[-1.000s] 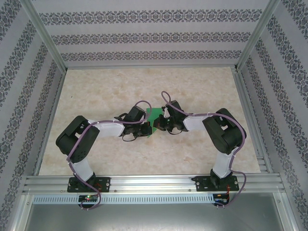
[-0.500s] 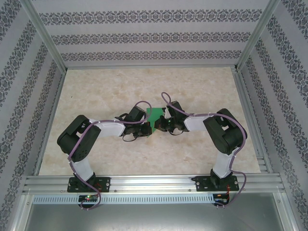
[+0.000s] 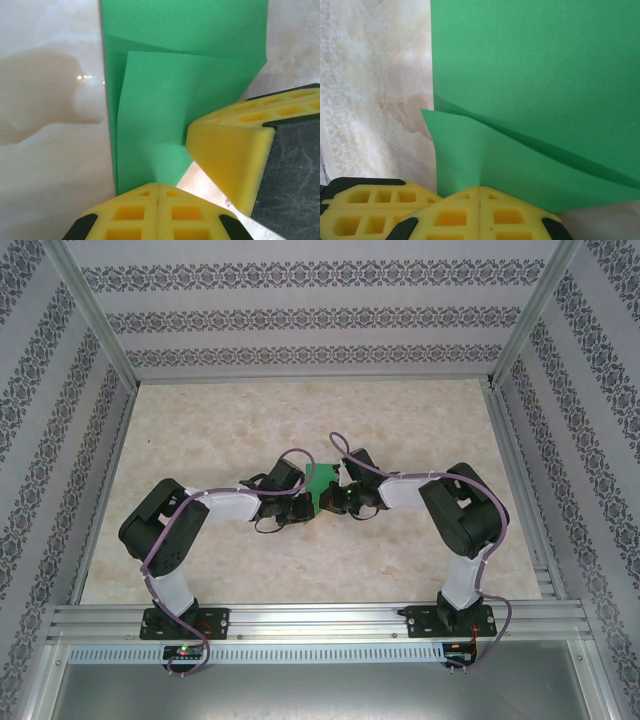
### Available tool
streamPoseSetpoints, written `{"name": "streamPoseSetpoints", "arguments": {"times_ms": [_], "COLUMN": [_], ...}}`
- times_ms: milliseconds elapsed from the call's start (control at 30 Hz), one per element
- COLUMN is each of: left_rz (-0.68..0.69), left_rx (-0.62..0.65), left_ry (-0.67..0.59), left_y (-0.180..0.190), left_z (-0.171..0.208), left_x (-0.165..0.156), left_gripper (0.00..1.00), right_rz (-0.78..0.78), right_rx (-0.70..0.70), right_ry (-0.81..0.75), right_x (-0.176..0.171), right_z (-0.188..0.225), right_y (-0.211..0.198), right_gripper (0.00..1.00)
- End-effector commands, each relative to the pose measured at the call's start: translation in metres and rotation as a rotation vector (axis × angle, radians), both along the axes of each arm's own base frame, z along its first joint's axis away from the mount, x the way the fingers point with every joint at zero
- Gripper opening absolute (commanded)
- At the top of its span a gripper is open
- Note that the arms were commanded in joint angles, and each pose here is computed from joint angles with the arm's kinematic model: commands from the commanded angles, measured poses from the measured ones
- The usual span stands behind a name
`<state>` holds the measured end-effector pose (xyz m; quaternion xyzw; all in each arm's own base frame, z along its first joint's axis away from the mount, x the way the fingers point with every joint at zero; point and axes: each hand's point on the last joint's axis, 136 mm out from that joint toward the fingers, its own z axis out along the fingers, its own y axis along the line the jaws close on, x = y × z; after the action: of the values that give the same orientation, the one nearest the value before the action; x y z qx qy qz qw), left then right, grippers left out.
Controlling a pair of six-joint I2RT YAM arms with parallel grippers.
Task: Fold a paper plane with a square sheet of paper (pick it up from the middle)
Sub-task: Third fold the triangle at the center of the table.
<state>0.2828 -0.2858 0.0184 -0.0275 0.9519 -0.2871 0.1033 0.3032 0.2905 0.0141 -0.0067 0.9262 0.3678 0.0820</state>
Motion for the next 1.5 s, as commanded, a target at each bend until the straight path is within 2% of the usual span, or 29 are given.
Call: {"name": "streamPoseSetpoints", "arguments": {"times_ms": [0,200,333,500,600,800,967,1267,1400,1467], "left_rz": [0.035,0.034,0.029,0.022,0.020,0.018,0.016,0.007,-0.001,0.005], "left_rx": [0.146,0.172,0.170,0.157,0.150,0.147,0.142,0.123,0.119,0.076], "left_ry": [0.097,0.122,0.120,0.112,0.106,0.103,0.100,0.093,0.096,0.091], "left_y": [0.026,0.032,0.031,0.028,0.026,0.024,0.023,0.021,0.020,0.013], "left_z": [-0.025,-0.031,-0.031,-0.028,-0.027,-0.027,-0.026,-0.022,-0.022,-0.015], "left_x": [-0.020,-0.026,-0.025,-0.023,-0.021,-0.019,-0.019,-0.020,-0.021,-0.015], "left_gripper": [0.01,0.01,0.00,0.00,0.00,0.00,0.00,0.00,0.00,0.00], "right_rz": [-0.031,-0.111,-0.135,-0.108,-0.060,0.007,0.015,-0.028,-0.079,-0.077], "right_rx": [-0.075,-0.102,-0.081,0.064,0.094,0.097,0.090,-0.021,-0.057,-0.054], "right_ry": [-0.014,-0.041,-0.097,-0.201,-0.207,-0.113,-0.052,0.030,0.033,0.031], "right_x": [0.015,0.048,0.063,0.058,0.043,0.014,0.006,0.002,0.010,0.012], "right_z": [-0.012,-0.014,0.010,0.063,0.071,0.042,0.020,-0.019,-0.025,-0.024], "right_y": [-0.022,-0.052,-0.057,-0.040,-0.024,0.007,0.016,-0.006,-0.026,-0.026], "right_gripper": [0.05,0.05,0.05,0.06,0.06,0.05,0.02,0.00,0.00,0.00]}}
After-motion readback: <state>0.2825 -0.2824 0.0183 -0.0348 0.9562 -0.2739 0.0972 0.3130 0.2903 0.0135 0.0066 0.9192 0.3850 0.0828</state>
